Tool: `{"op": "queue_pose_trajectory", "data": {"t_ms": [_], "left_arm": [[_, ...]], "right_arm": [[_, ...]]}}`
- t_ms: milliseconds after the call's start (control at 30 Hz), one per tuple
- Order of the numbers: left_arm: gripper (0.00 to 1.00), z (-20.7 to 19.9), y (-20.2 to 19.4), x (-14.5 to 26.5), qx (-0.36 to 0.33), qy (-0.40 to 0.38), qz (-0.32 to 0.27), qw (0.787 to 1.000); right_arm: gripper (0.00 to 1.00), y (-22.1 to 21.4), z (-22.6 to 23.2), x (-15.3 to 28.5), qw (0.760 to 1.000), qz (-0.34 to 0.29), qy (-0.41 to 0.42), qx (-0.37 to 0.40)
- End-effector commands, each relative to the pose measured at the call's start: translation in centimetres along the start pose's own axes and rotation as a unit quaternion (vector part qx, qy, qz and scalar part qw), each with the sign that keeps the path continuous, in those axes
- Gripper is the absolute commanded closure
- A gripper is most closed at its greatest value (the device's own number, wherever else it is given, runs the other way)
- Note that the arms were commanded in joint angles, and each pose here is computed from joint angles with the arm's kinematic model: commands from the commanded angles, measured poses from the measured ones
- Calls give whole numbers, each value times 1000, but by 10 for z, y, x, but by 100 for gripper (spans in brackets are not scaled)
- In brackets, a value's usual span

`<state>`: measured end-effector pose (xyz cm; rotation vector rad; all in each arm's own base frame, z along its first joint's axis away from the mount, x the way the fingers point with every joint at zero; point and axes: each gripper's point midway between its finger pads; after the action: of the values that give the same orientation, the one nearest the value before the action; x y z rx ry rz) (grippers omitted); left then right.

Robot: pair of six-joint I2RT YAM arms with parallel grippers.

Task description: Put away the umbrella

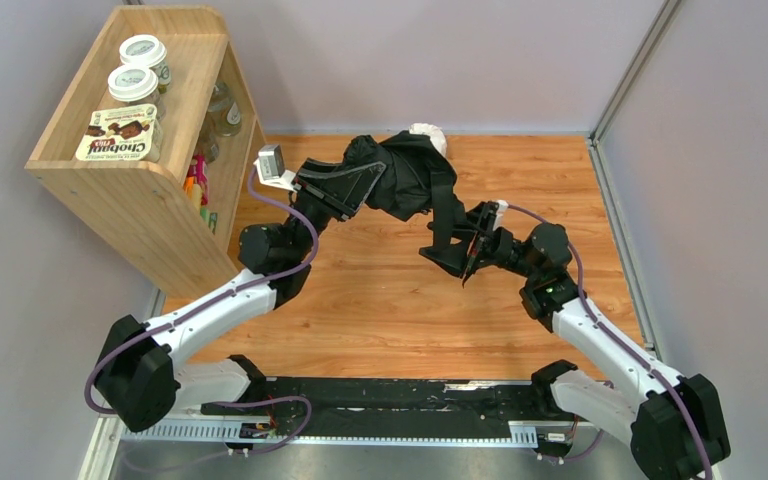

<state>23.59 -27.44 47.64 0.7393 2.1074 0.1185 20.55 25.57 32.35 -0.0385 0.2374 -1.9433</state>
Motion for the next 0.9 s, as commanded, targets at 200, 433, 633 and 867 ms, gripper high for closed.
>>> {"op": "queue_pose_trajectory", "data": {"t_ms": [200, 433, 633, 867], "left_arm": [[100, -30, 16, 0, -13, -48, -26, 998], [100, -37, 19, -4, -45, -44, -20, 998], [100, -33, 16, -5, -67, -40, -12, 997], [100, -32, 19, -10, -83, -43, -11, 996]], "right_arm": [[36, -10, 55, 7, 980, 25, 42, -194], [30, -15, 40, 15, 979, 22, 33, -201], [33, -21, 51, 16, 981, 33, 40, -189], [23, -21, 38, 18, 979, 32, 28, -198]]}}
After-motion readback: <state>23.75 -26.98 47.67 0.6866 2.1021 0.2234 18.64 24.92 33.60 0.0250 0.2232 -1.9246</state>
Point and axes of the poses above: each gripper's point midway between its finger pads, its own x axis back along the fingers, its own z axis along the line the jaws close on, y = z × x, and after that the axes turned 11 degrees about x, right-handed
